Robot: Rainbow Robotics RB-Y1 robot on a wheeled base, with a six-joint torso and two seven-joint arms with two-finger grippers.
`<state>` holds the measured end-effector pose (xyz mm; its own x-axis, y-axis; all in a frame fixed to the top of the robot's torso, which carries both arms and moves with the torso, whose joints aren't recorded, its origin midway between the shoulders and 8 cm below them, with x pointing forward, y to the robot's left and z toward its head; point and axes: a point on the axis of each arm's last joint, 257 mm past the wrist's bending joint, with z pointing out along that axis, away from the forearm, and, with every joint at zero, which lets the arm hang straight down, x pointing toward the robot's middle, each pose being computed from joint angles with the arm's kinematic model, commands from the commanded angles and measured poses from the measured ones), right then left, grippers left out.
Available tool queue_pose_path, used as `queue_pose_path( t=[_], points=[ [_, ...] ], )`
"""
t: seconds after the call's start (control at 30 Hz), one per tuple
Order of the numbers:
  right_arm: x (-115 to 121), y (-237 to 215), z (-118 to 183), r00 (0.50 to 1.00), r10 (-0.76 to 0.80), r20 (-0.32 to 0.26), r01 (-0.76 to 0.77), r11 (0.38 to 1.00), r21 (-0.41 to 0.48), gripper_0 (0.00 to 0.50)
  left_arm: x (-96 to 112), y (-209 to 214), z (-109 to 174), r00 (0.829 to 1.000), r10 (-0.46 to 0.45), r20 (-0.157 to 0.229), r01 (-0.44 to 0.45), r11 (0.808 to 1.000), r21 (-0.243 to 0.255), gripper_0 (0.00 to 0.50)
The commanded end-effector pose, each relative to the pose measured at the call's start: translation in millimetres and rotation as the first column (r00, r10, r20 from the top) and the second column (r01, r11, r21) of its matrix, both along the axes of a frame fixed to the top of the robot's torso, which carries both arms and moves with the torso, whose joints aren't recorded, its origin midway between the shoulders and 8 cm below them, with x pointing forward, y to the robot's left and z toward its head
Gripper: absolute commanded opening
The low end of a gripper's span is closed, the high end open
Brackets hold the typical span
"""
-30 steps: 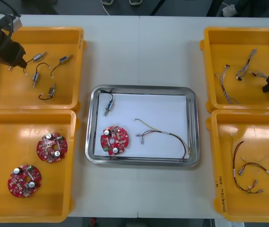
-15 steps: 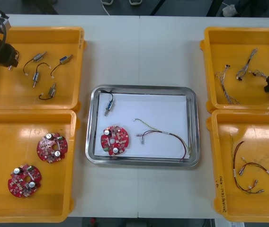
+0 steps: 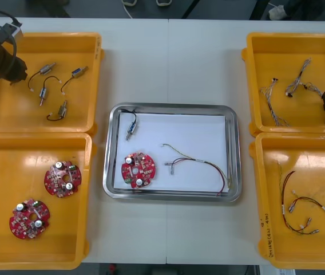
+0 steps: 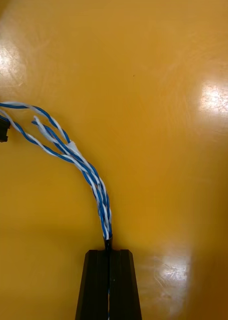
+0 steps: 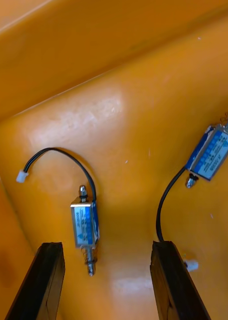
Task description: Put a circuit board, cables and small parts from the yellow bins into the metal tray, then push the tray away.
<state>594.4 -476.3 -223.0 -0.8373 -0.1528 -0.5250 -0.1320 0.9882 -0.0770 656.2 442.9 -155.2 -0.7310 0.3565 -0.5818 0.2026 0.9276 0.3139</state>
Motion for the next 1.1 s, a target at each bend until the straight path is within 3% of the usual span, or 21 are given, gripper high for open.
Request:
queue_pose_path(
  t=[0.03,0.13,0.33,0.47,0.83,1.1],
  points=[
    [-17.4,-11.2,2.3,0.998,0.053,-0.043,-0.054,0.998,-0.037,0.000,25.3,-21.6,32.0,0.995,-0.039,0.088,0.039,0.999,0.000,0.500],
    [-18.2,-13.6,18.6,0.998,0.059,-0.038,-0.061,0.997,-0.036,0.000,26.5,-22.0,32.4,0.995,-0.040,0.094,0.040,0.999,0.002,0.500],
    [-26.4,-10.9,63.7,0.996,0.083,-0.025,-0.083,0.997,0.003,0.000,32.0,-15.2,34.3,0.990,-0.068,0.120,0.061,0.997,0.057,0.500],
    [-38.1,-13.4,92.3,0.994,0.096,-0.042,-0.097,0.995,-0.020,0.000,33.4,-10.8,36.1,0.989,-0.079,0.126,0.068,0.994,0.085,0.500],
    [-86.0,0.5,173.5,0.985,0.150,-0.083,-0.156,0.985,-0.075,0.000,35.9,-5.2,27.5,0.986,-0.068,0.151,0.057,0.996,0.073,0.500],
    [-84.9,8.4,219.3,0.987,0.156,0.048,-0.144,0.970,-0.195,0.000,34.5,-7.6,19.7,0.983,-0.076,0.166,0.071,0.997,0.031,0.500]
  ],
)
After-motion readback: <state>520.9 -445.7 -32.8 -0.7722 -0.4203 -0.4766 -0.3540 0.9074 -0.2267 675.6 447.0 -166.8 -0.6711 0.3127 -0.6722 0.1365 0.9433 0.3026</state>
